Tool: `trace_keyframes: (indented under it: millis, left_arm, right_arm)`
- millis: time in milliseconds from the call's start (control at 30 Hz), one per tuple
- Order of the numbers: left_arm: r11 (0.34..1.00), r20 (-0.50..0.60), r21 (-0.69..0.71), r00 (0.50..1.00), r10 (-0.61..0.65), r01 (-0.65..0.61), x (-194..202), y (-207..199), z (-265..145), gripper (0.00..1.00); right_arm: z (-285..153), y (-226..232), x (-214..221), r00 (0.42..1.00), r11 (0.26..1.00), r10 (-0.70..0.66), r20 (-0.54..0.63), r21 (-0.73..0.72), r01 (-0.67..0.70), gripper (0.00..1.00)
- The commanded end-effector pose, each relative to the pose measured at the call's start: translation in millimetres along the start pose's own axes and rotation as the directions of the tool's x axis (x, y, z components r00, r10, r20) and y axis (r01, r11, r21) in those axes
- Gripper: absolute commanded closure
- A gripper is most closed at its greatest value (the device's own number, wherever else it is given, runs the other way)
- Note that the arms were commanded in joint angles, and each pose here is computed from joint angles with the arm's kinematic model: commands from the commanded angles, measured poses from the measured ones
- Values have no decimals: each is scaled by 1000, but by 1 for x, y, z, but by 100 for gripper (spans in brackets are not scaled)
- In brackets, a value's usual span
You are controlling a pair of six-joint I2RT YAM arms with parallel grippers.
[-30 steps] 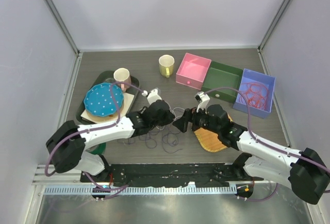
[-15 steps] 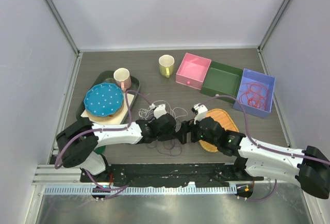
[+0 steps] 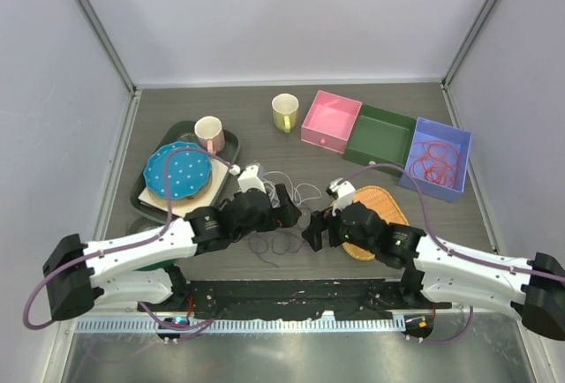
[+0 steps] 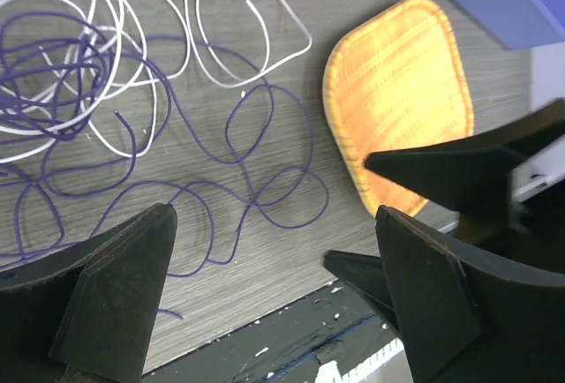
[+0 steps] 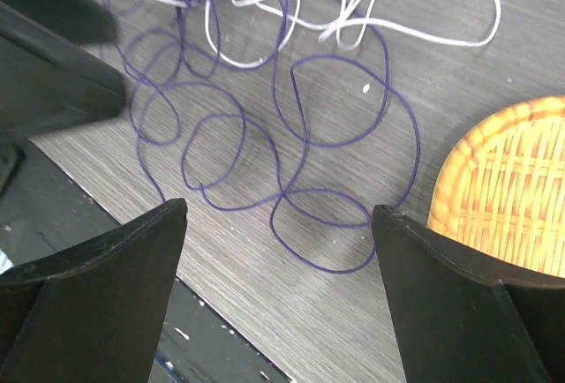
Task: Untangle the cables
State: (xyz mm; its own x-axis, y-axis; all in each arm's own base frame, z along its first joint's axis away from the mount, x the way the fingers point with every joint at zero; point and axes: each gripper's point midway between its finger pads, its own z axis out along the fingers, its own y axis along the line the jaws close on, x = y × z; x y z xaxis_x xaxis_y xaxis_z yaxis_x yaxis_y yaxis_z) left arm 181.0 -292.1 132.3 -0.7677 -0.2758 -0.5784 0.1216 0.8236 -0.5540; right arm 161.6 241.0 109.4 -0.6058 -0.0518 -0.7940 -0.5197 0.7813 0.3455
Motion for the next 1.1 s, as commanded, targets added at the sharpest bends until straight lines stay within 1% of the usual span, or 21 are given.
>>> trace_keyframes:
  millis: [0, 33, 100, 133, 167, 200, 233, 267, 300, 333, 433, 600, 700, 733, 800, 833, 867, 900, 967, 1000, 1067]
  left_arm:
    - [998, 116, -59, 993, 18, -11, -31, 13, -25, 0]
    - [996, 184, -88, 983, 2, 14, -46, 22, -35, 0]
    - [987, 244, -148, 969, -28, 66, -55, 41, -46, 0]
    - [972, 282, -223, 960, -10, 75, -60, 62, -55, 0]
    - [970, 314, -220, 949, -31, 104, -66, 69, -66, 0]
    - [959, 322, -255, 946, -34, 122, -63, 84, -70, 0]
    - [952, 351, -273, 936, -36, 139, -66, 94, -74, 0]
    - [953, 379, -248, 923, -71, 175, -70, 98, -84, 0]
    - [946, 381, -266, 922, -71, 183, -65, 109, -85, 0]
    - [946, 395, -255, 915, -86, 199, -66, 112, -88, 0]
    - [948, 417, -228, 902, -112, 223, -67, 120, -97, 0]
    - [944, 444, -226, 888, -121, 242, -69, 129, -105, 0]
    - [944, 444, -230, 889, -115, 237, -70, 128, -105, 0]
    - [942, 440, -242, 892, -107, 232, -69, 129, -104, 0]
    - [942, 438, -245, 893, -105, 231, -70, 127, -103, 0]
    - [941, 435, -251, 895, -100, 227, -70, 126, -102, 0]
    - [943, 437, -246, 894, -100, 226, -71, 124, -101, 0]
    - [943, 435, -249, 895, -96, 222, -71, 123, -100, 0]
    - [942, 436, -254, 896, -91, 220, -72, 122, -99, 0]
    - [942, 436, -255, 895, -89, 218, -72, 122, -98, 0]
    - [944, 438, -248, 894, -92, 218, -73, 119, -96, 0]
  right_arm:
    - [11, 11, 5, 995, 998, -64, -72, -16, 63, 9]
    - [15, 16, 4, 994, 997, -73, -82, -12, 72, 9]
    - [31, 13, 19, 985, 994, -94, -148, 33, 100, 9]
    - [36, 14, 20, 982, 991, -113, -153, 60, 123, 9]
    - [41, 21, 13, 982, 989, -117, -145, 68, 128, 8]
    - [52, 18, 25, 972, 983, -134, -191, 96, 154, 8]
    - [58, 25, 15, 976, 980, -140, -167, 117, 161, 7]
    - [64, 24, 16, 974, 975, -146, -172, 141, 171, 7]
    - [73, 20, 24, 968, 969, -150, -201, 165, 185, 7]
    - [79, 19, 19, 971, 963, -135, -195, 205, 175, 7]
    - [89, 10, 28, 964, 936, -117, -238, 299, 187, 7]
    - [90, 5, 50, 949, 916, -99, -300, 346, 205, 7]
    - [88, -4, 61, 943, 900, -79, -324, 383, 207, 11]
    - [85, -10, 65, 937, 891, -75, -340, 400, 216, 19]
    - [83, -10, 68, 939, 890, -50, -339, 412, 196, 26]
    - [82, -11, 70, 938, 891, -43, -344, 412, 192, 40]
    - [81, -9, 70, 939, 896, -38, -341, 404, 183, 46]
    - [79, -9, 73, 938, 901, -28, -345, 398, 173, 62]
    - [76, -5, 64, 949, 911, -27, -315, 384, 153, 81]
    - [74, -6, 65, 950, 913, -31, -312, 378, 154, 99]
    - [70, 2, 50, 965, 930, -32, -262, 345, 124, 99]
